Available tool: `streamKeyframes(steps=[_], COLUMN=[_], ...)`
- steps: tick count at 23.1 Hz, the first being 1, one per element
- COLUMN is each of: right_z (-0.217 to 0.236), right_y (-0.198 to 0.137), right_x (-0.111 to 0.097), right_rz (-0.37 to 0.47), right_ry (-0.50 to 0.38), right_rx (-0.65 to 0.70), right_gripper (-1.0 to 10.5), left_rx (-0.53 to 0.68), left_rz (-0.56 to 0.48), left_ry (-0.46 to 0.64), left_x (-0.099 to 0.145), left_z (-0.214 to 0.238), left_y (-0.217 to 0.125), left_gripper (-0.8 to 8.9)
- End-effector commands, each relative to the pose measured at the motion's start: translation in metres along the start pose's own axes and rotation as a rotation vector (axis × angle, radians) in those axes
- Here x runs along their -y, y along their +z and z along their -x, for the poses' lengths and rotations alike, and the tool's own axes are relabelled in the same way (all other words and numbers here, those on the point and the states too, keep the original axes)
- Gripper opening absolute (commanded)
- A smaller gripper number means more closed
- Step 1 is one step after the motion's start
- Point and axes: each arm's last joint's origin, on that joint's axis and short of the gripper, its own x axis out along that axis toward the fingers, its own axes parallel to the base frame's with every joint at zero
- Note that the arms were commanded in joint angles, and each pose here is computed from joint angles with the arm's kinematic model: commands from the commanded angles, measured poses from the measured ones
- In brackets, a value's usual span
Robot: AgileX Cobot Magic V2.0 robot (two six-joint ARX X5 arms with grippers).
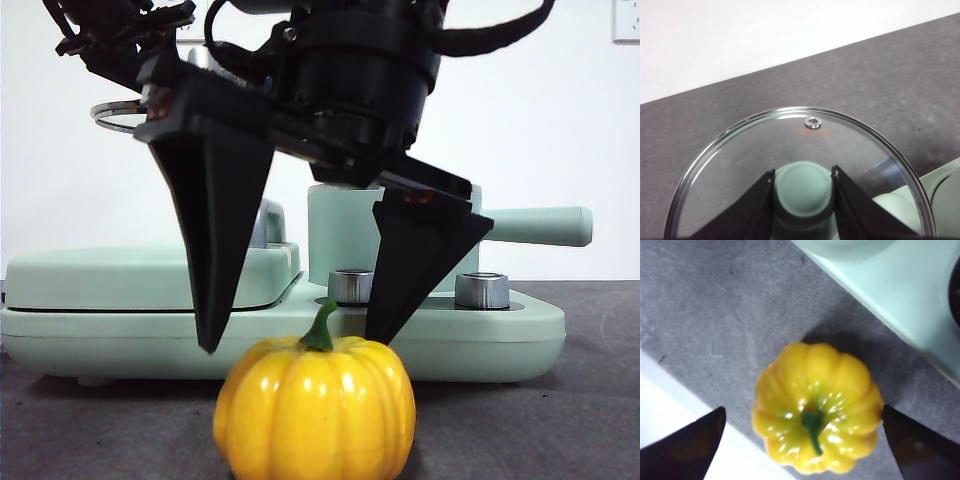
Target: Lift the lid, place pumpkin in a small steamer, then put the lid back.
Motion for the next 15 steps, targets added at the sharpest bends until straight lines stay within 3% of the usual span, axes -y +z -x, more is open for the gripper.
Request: streamKeyframes(steps=[1, 9, 13, 15], right_z=[-0.011, -0.036, -0.036, -0.035], right_y=[0.004, 0.007, 0.007, 0.008], right_x=[-0.005, -0.003, -0.003, -0.003], right_rz=[0.011, 0.001, 0.000, 0.000], right_ry=[-0.009, -0.037, -0.036, -0.029], right_rx=[-0.022, -0.089, -0.085, -0.081], right_gripper=[5.0, 4.8, 3.1, 3.1], left_rx=[0.065, 0.064, 0.064, 0.064], left_rz=[-0.023, -0.020, -0.019, -0.019], left_ry=[-0.003, -0.003, -0.003, -0.003], left_x=[0.001, 0.001, 0.001, 0.001], left_z=[0.008, 0.008, 0.008, 0.008], left_y=[0.013, 0.013, 0.013, 0.013], left_gripper=[0.51, 0.51, 0.51, 0.51])
